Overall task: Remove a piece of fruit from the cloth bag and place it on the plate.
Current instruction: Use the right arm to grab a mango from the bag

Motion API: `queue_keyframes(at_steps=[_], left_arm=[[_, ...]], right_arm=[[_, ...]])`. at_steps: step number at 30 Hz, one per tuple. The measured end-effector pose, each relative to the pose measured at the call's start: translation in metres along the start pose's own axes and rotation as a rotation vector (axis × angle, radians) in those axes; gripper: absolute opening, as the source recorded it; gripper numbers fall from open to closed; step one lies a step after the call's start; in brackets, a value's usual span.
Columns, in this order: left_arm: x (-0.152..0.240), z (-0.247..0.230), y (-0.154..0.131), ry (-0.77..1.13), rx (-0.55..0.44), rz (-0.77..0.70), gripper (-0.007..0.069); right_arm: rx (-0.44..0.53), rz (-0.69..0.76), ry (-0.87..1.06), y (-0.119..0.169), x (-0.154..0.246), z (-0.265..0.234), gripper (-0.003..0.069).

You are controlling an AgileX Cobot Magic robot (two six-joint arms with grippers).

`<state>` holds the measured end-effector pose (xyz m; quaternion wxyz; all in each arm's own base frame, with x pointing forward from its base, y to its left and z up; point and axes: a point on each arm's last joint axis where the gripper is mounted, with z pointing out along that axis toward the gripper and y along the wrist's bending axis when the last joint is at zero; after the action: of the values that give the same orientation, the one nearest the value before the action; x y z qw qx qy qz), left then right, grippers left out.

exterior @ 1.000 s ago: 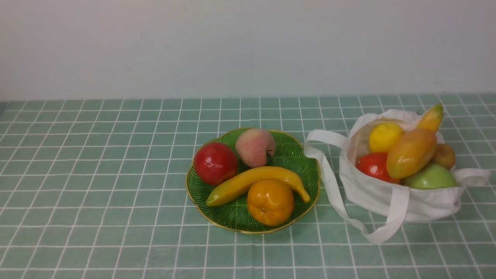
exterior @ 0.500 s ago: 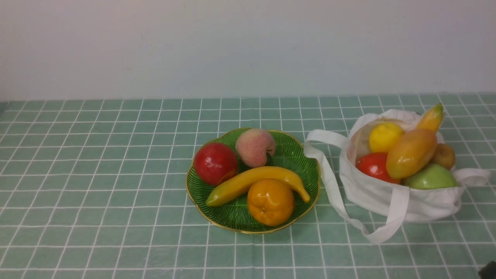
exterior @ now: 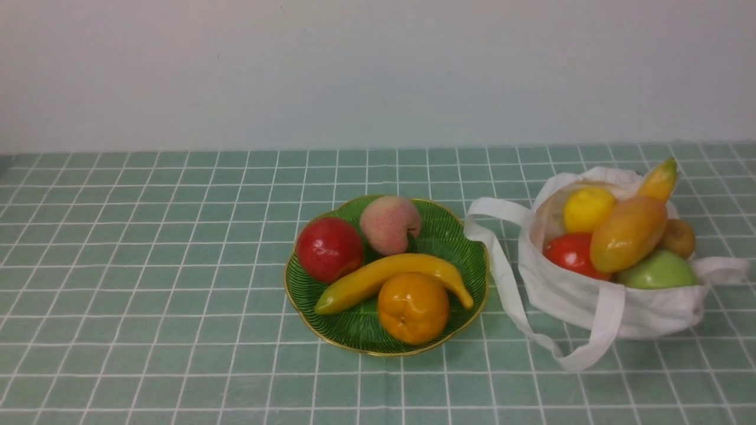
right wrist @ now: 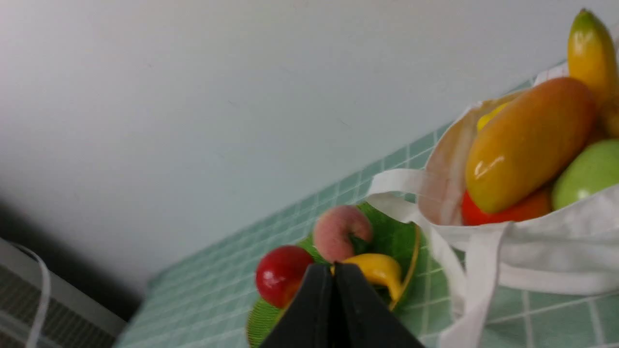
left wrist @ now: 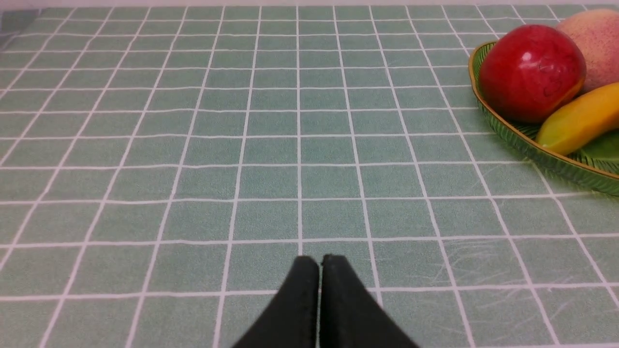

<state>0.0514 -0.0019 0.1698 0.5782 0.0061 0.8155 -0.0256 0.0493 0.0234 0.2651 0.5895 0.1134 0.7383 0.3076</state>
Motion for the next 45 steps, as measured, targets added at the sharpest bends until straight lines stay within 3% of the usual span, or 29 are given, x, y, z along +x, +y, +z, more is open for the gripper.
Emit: queue_keyframes(at_steps=[2, 4, 9, 13, 18, 23, 25, 27, 31, 38, 45], left_arm=[[0.0, 0.0, 0.0, 0.0, 0.0, 0.0, -0.0008], [0.0, 0.0, 0.0, 0.0, 0.0, 0.0, -0.0008], [0.0, 0.0, 0.0, 0.0, 0.0, 0.0, -0.0008], [0.0, 0.0, 0.0, 0.0, 0.0, 0.0, -0.0008], [0.0, 0.0, 0.0, 0.0, 0.0, 0.0, -0.0008], [0.0, 0.0, 0.0, 0.0, 0.0, 0.0, -0.0008], [0.0, 0.0, 0.0, 0.0, 0.0, 0.0, -0.0008], [0.0, 0.0, 0.0, 0.0, 0.0, 0.0, -0.0008], [0.0, 0.0, 0.0, 0.0, 0.0, 0.0, -0.0008], [0.0, 0.0, 0.0, 0.0, 0.0, 0.0, -0.0008], [0.0, 0.0, 0.0, 0.0, 0.0, 0.0, -0.0008]], right_arm=[[0.045, -0.059, 0.066, 0.004, -0.008, 0.005, -0.0013], [0.179, -0.139, 0.239, 0.005, -0.021, 0.027, -0.0011], [0.382, -0.11, 0.454, -0.003, -0.036, 0.079, -0.0003], [0.439, -0.111, 0.497, -0.004, -0.049, 0.112, 0.0024], [0.493, -0.11, 0.539, -0.006, -0.067, 0.166, 0.0137], [0.528, -0.046, 0.519, -0.005, -0.085, 0.216, 0.0415], [0.536, -0.029, 0.52, -0.006, -0.085, 0.221, 0.0456], [0.578, 0.022, 0.522, -0.012, -0.084, 0.238, 0.0584], [0.658, 0.054, 0.547, -0.027, -0.074, 0.256, 0.0668], [0.774, 0.063, 0.574, -0.052, -0.054, 0.274, 0.0674], [0.741, 0.076, 0.532, -0.059, -0.047, 0.288, 0.0626]])
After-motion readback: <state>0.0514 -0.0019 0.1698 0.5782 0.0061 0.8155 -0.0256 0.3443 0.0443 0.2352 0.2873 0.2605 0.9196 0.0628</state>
